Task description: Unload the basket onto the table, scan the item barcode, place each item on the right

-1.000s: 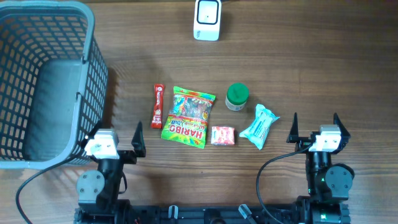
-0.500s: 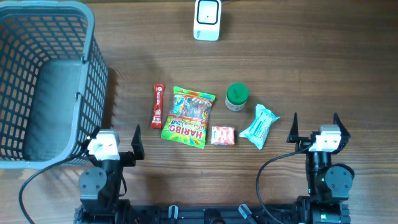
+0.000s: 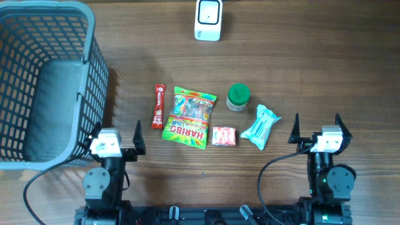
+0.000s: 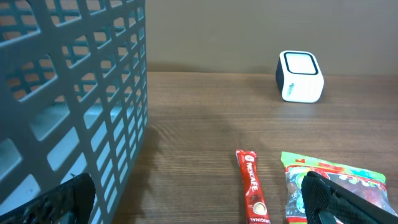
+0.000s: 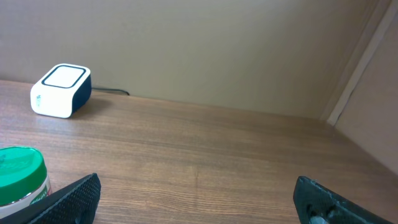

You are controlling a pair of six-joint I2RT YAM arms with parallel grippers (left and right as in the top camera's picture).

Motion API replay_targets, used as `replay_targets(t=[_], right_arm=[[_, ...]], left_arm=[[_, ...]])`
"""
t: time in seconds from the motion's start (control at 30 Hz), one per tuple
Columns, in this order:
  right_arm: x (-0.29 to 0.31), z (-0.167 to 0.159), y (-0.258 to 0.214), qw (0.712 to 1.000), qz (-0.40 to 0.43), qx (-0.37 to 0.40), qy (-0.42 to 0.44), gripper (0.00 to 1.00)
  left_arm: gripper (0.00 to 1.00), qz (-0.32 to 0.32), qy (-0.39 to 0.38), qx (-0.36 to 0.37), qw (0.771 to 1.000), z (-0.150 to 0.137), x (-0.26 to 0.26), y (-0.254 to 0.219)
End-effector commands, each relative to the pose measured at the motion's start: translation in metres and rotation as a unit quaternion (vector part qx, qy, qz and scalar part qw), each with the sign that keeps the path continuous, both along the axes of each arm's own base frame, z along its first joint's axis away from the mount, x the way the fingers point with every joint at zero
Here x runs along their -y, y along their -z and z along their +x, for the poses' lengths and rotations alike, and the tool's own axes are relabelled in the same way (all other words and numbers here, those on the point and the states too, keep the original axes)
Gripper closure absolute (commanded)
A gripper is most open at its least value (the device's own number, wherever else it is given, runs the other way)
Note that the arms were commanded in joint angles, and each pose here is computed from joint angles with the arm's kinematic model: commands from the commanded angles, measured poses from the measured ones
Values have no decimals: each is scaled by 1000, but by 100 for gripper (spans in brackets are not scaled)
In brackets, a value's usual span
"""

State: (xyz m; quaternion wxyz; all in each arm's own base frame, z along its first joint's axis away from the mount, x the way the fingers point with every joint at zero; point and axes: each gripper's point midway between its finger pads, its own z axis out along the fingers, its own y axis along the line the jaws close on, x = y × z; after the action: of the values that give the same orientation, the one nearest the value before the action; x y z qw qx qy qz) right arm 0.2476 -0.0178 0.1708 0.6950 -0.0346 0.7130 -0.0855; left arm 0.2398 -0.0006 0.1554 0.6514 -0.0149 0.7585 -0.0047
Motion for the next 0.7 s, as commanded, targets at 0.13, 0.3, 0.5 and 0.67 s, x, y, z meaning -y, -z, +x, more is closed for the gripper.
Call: replay_targets(t=[0.13,0.3,0.5,0.67], right_arm=[[-3,0,-1,1000,-6,3,-7,0],[-3,0,-1,1000,-6,3,-7,0],[-3,0,-1,1000,-6,3,-7,0],[-3,0,-1,1000,-6,3,-7,0]], left_arm=[[0,5,18,-2,1000,1,6,4],[0,5,18,-2,1000,1,6,4],[0,34,9,0,999,1,2,3],[0,65,2,35,997,5,-2,-4]])
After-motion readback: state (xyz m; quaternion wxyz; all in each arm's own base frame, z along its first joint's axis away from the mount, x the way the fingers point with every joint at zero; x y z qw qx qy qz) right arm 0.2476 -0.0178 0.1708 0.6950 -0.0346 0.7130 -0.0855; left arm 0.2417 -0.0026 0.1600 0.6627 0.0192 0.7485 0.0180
